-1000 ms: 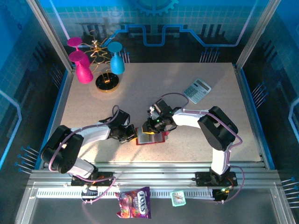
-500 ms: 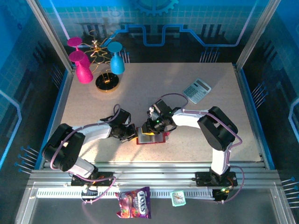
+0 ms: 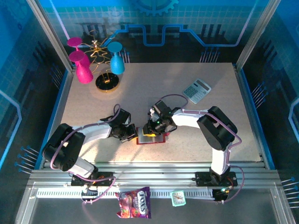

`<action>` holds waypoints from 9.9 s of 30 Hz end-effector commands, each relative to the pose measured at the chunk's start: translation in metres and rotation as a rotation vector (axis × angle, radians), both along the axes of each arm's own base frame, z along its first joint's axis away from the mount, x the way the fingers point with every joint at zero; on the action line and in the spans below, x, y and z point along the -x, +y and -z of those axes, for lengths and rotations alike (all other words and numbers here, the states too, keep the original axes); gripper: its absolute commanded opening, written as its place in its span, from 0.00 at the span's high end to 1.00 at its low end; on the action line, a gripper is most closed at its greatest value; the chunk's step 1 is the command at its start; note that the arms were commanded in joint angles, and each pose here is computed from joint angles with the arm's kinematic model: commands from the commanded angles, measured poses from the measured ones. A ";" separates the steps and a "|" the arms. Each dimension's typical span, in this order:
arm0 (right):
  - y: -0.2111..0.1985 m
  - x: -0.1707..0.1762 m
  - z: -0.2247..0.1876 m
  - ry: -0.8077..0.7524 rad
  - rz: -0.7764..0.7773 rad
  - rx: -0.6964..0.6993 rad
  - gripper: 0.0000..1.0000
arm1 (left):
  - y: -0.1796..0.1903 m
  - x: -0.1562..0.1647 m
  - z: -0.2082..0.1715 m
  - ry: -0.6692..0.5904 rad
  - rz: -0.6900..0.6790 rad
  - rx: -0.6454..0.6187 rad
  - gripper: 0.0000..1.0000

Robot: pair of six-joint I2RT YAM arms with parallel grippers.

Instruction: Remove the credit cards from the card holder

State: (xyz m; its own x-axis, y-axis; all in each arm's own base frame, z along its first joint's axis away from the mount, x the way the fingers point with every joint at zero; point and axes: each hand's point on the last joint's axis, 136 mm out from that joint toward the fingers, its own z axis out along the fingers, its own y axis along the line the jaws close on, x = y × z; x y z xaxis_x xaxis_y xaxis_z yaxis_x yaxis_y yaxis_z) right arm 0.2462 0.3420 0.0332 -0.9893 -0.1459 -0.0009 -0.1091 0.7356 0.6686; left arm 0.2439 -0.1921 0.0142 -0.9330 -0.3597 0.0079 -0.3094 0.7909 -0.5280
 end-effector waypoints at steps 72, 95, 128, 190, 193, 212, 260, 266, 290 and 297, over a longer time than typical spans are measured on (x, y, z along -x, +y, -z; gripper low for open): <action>-0.019 -0.002 0.006 0.032 0.109 -0.229 0.68 | -0.034 -0.016 -0.022 0.017 -0.022 0.147 0.63; -0.019 0.000 0.007 0.037 0.108 -0.238 0.68 | -0.042 -0.016 -0.019 0.027 -0.014 0.165 0.70; -0.056 -0.015 -0.046 -0.093 0.132 -0.158 0.67 | -0.049 -0.022 -0.046 -0.027 0.004 0.195 0.75; -0.134 -0.012 -0.058 -0.138 0.255 -0.087 0.67 | -0.128 -0.033 -0.023 0.024 0.184 0.178 0.55; -0.135 -0.013 -0.057 -0.136 0.256 -0.082 0.67 | -0.128 -0.033 -0.024 0.022 0.184 0.180 0.55; -0.110 -0.021 -0.066 -0.135 0.218 -0.100 0.68 | -0.101 -0.038 -0.076 -0.089 0.153 0.195 0.54; -0.015 -0.004 -0.015 -0.007 0.055 -0.091 0.71 | -0.033 -0.005 -0.025 -0.013 0.037 0.135 0.77; -0.012 -0.005 -0.014 -0.005 0.051 -0.090 0.73 | -0.032 -0.003 -0.020 0.002 0.040 0.131 0.84; -0.009 0.000 -0.001 0.017 0.033 -0.030 0.73 | -0.029 0.003 -0.013 0.022 0.048 0.115 0.86; -0.014 0.002 0.006 0.018 0.027 0.012 0.71 | -0.028 0.003 -0.014 0.022 0.047 0.114 0.86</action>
State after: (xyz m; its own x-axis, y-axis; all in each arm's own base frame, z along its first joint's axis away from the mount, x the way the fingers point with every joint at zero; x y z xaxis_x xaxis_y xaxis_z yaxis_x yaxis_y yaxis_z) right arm 0.2488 0.3272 0.0326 -0.9953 -0.0967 0.0106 -0.0629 0.7232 0.6877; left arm 0.2467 -0.2255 0.0340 -0.9453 -0.3215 0.0552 -0.2839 0.7274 -0.6248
